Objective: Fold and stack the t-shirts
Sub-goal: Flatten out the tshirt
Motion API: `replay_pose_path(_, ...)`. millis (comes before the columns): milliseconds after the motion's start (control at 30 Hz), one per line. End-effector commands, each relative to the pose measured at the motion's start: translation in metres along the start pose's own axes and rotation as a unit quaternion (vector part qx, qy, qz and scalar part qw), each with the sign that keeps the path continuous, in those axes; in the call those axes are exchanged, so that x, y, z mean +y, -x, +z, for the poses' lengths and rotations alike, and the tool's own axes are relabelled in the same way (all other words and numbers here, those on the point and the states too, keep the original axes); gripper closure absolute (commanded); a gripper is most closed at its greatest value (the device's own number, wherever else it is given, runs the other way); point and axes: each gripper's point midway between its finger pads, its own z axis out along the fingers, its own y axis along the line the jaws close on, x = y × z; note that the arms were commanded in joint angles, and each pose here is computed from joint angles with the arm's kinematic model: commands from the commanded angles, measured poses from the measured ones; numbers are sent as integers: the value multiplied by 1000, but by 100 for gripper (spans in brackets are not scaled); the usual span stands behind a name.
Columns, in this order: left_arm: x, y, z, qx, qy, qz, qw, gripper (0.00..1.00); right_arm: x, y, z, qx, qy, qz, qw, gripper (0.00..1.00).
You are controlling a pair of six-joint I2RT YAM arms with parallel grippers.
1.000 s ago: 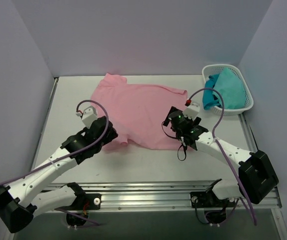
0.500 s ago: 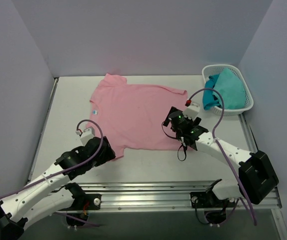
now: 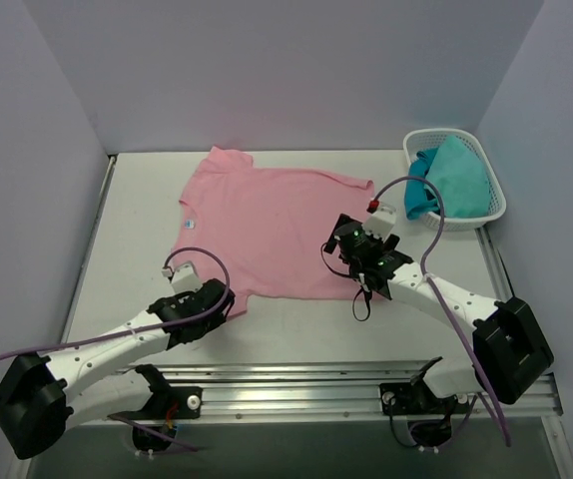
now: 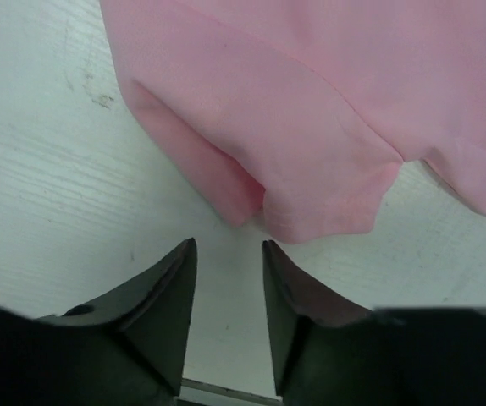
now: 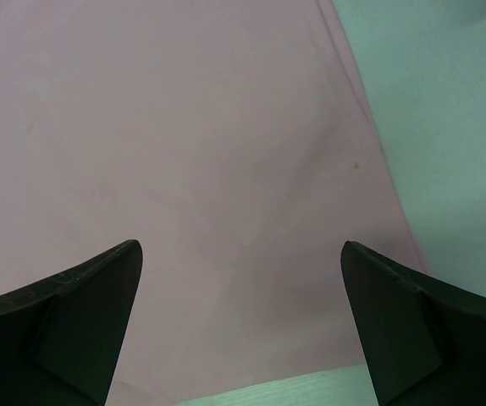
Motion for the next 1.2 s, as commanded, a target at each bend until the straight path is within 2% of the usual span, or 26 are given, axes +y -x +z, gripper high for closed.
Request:
replay_pose_path(0, -14, 8, 6, -28, -17, -46, 998, 59, 1, 7, -2, -15, -6, -1, 1000, 0)
replay_pose_path(67, -10, 2, 10, -24, -10, -46, 999, 71, 2, 6, -2, -14, -4, -1, 1000, 0)
replay_pose_path(267, 1, -7, 18, -21, 5, -57, 998, 70, 3, 1, 0, -7, -2, -5, 1000, 0)
replay_pose_path(633, -1, -17, 33, -20, 4, -70, 997, 63, 5, -1, 1, -4, 3, -4, 1000, 0)
replay_pose_path(800, -3, -15, 32, -24, -9, -81, 996, 46, 4, -2, 1, -4, 0, -6, 1000, 0)
replay_pose_path(1167, 10, -13, 27, -33, -1, -84, 996, 44, 5, -5, 3, -1, 0, -7, 1000, 0)
